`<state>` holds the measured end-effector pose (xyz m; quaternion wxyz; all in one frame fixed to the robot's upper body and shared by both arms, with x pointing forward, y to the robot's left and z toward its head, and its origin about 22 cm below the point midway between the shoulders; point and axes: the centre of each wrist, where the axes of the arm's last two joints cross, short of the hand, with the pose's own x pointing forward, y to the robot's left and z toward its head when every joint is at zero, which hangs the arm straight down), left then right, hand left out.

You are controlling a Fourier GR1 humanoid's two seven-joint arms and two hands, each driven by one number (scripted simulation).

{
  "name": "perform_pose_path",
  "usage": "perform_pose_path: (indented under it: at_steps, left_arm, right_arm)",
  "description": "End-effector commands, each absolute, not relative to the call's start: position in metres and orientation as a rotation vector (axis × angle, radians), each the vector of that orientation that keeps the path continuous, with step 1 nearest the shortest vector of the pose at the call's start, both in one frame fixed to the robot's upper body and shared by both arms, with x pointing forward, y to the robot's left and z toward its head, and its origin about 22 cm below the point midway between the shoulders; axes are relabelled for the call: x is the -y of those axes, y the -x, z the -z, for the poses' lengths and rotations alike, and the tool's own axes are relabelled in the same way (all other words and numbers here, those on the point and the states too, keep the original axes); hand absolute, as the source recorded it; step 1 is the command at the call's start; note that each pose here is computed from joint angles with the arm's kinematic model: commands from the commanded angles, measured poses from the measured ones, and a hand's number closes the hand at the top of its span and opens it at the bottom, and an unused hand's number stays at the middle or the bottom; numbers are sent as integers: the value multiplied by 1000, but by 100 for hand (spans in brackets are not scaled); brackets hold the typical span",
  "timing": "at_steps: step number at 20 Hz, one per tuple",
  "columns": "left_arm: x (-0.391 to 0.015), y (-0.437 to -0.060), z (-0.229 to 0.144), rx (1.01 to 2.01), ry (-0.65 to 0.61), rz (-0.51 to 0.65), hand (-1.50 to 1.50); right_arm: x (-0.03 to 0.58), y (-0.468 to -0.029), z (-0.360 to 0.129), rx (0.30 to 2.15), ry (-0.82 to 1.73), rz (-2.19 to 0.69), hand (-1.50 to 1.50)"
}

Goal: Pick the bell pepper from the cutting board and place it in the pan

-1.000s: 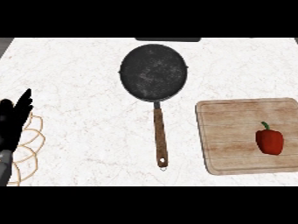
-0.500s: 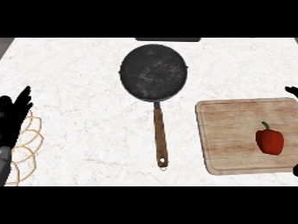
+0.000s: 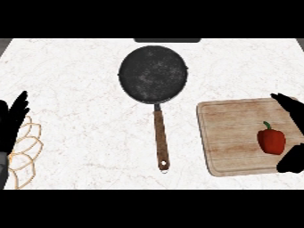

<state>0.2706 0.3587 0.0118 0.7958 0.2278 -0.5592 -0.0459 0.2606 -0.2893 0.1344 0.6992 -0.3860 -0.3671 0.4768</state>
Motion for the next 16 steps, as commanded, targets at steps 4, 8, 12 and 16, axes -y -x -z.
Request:
perform_pose_path:
  at_steps: [4,8,12,16]
  left_arm:
    - [-367,-266,-15,1192,-490,81,0]
    - [-350,-272,-15,1207,-476,92,0]
    - [-364,-274,-21,1202,-491,85,0]
    - [-345,-248,-16,1207,-491,96,0]
  right_arm:
    - [293,-263,-122,749,856,-1117,-150]
    - [293,-262,-101,764,834,-1111,-150]
    - [295,-267,-107,779,844,-1107,-150]
    - [287,-273,-109,764,845,-1085,-150]
